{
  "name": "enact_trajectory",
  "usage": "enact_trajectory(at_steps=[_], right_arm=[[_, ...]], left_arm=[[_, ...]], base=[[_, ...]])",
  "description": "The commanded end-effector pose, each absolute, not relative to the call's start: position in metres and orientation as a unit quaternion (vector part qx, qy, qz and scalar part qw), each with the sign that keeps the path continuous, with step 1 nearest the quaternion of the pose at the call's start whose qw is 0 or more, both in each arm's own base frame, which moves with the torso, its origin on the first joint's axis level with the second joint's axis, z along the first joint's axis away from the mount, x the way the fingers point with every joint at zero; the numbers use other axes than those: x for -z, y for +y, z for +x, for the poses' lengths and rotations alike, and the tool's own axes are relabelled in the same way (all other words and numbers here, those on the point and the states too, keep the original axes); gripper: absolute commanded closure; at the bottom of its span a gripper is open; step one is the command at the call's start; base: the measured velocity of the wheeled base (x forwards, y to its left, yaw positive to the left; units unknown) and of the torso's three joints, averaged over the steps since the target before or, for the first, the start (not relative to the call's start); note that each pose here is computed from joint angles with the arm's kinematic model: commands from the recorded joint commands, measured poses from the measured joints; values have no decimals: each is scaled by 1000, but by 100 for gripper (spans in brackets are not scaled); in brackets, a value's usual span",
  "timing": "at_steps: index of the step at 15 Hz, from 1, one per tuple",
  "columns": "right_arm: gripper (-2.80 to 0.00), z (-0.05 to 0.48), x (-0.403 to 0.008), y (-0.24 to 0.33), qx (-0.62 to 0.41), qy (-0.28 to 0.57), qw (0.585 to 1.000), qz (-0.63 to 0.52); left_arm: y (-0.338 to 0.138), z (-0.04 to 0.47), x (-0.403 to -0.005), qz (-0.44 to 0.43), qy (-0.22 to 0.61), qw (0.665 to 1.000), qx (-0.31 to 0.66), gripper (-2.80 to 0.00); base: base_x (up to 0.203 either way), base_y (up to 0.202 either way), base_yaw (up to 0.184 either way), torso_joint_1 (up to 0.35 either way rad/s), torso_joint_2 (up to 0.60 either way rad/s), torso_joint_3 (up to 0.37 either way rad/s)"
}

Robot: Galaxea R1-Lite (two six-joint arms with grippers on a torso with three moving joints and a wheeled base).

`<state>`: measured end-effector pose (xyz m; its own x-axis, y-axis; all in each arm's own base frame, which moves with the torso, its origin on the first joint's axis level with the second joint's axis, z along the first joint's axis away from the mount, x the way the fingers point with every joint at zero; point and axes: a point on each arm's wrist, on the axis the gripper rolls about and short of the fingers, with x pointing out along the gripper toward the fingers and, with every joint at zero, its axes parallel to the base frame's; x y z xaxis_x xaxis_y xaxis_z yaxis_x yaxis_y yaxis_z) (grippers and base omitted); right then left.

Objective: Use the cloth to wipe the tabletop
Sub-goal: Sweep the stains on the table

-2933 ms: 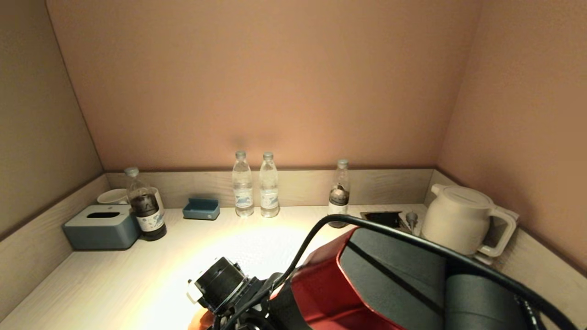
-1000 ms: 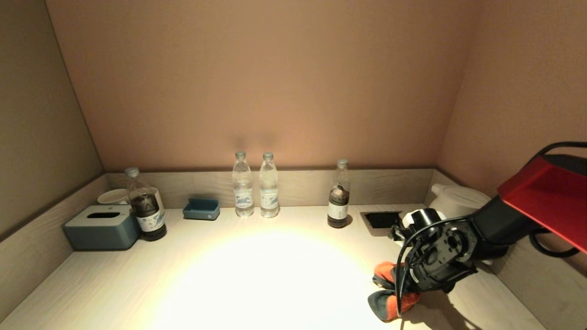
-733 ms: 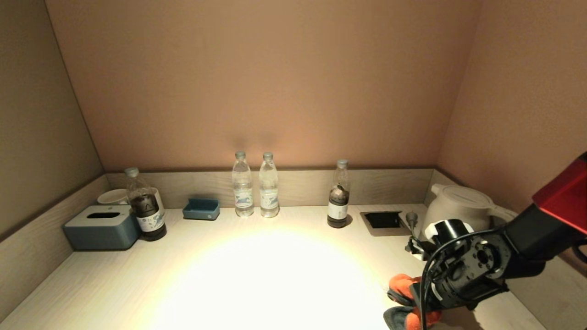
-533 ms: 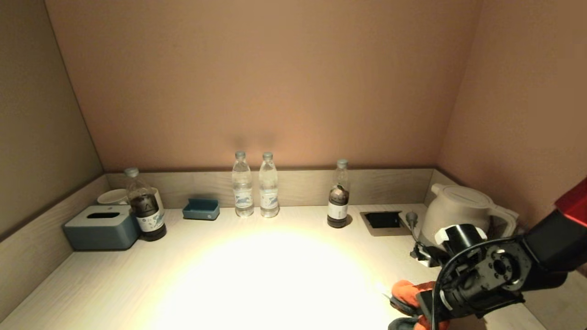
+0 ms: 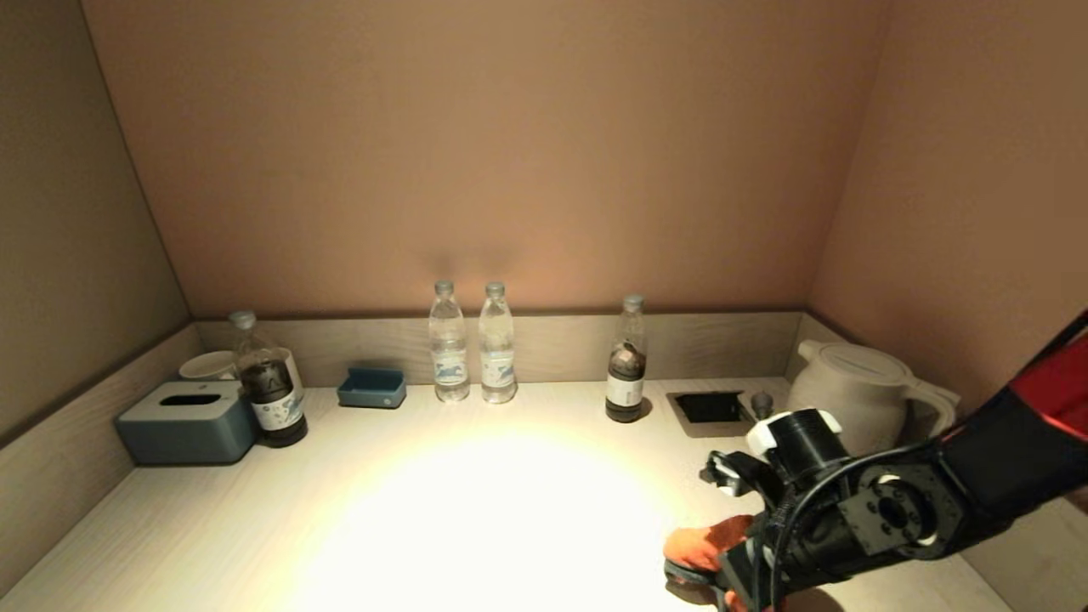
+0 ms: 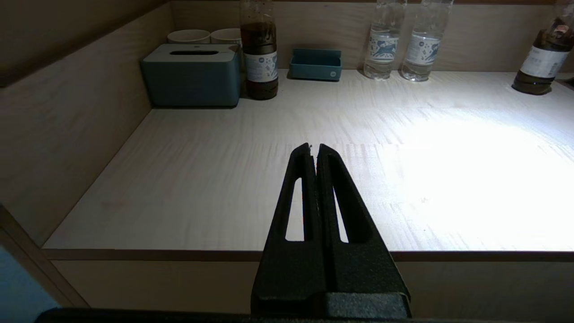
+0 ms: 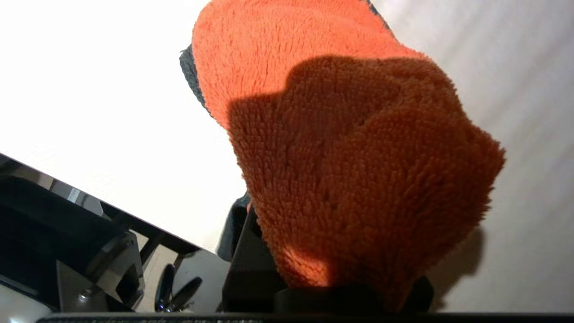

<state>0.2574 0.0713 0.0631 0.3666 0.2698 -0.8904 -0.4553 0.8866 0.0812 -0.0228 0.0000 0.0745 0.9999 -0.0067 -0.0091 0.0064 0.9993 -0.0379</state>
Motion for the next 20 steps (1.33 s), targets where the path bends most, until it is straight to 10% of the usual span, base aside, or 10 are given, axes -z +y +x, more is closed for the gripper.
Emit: enact_trajectory(at_steps=[1, 20], right_arm=[[0, 270, -61, 106, -211, 520, 825, -68], [0, 300, -60, 314, -227, 531, 803, -148]], left_arm=[[0, -23, -75, -19, 5, 1000, 3, 0], [0, -23, -75, -19, 5, 1000, 3, 0]], base=[[0, 0, 0, 0, 0, 0], [0, 0, 0, 0, 0, 0]])
